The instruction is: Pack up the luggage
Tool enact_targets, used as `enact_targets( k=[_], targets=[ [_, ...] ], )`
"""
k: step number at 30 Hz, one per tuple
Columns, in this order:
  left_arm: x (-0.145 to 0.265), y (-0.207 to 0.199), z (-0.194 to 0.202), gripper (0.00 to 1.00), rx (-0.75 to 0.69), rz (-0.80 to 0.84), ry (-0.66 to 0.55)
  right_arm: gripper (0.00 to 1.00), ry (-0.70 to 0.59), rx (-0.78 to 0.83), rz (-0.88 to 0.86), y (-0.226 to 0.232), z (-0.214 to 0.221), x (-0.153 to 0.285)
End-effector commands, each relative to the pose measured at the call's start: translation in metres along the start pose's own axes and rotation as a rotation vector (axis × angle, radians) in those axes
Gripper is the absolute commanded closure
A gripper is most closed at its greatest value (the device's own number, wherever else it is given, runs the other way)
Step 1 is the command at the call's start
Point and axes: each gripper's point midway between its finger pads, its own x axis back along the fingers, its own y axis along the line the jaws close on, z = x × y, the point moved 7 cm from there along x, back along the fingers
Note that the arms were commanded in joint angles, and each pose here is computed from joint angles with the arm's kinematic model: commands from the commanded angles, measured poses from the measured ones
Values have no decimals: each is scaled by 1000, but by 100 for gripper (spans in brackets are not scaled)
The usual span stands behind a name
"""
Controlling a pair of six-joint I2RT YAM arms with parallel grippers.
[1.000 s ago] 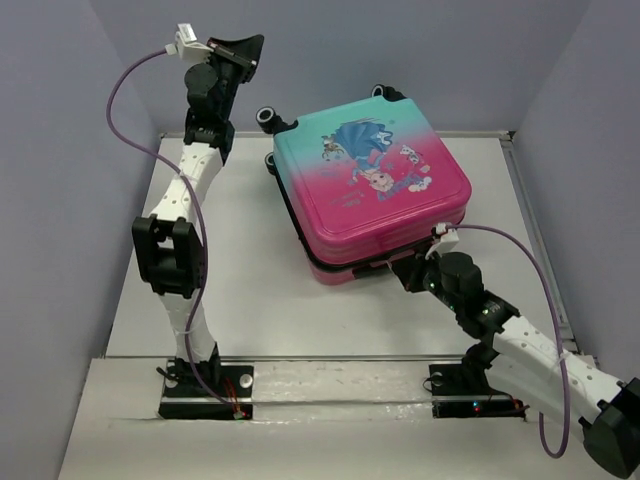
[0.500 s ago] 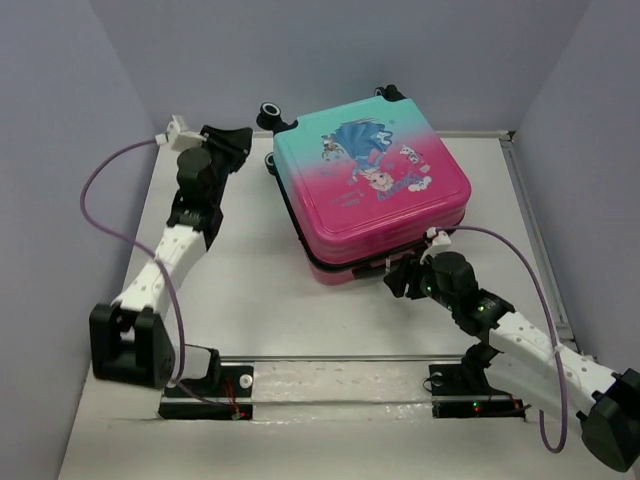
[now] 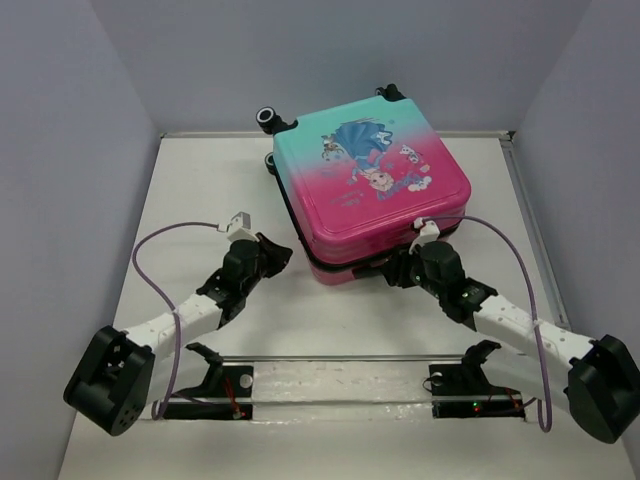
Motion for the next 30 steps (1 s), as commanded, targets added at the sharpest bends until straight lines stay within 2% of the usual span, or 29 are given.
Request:
enact_targets(
  k=[1,3,5,6,10,11,12,13,18,19,21,24,26,30],
  targets=[
    [-4,-23,1,87,-60,116,-20,53,-109,25,-52,16,-34,-15],
    [-7,-31,6,88,-69,157,4,62,-126,20,-66,17,-35,-20],
    [-10,-40,8,87,-81,189,11,77,-131,19,-74,17,-33,-23],
    [-14,-42,12,88,-87,198,17,93,-121,14,-85,19,-33,-24],
    [-28,-65,12,88,-112,241,18,93,-56,37,-162,47,-16,-18],
    [-32,-67,16,88,-114,243,26,93,-24,59,-134,50,-7,-15],
    [-34,-75,13,88,-96,267,13,93,11,100,-192,76,-1,-8],
    [-35,-78,14,88,-86,279,10,93,28,100,-164,75,-2,-9],
    [-37,-100,15,87,-38,297,-36,93,266,251,-304,147,55,14],
    [-38,-106,14,87,-25,298,-50,93,274,278,-363,170,57,22],
    [-40,-110,16,87,-22,304,-48,93,299,320,-358,186,69,12],
    [-44,-114,15,87,-54,300,-55,93,248,350,-404,217,59,-4],
    [-47,-112,12,86,-100,278,-69,93,123,345,-459,238,41,-13],
    [-57,-107,-16,79,-116,191,-131,93,-10,299,-420,241,35,-29]
  ],
)
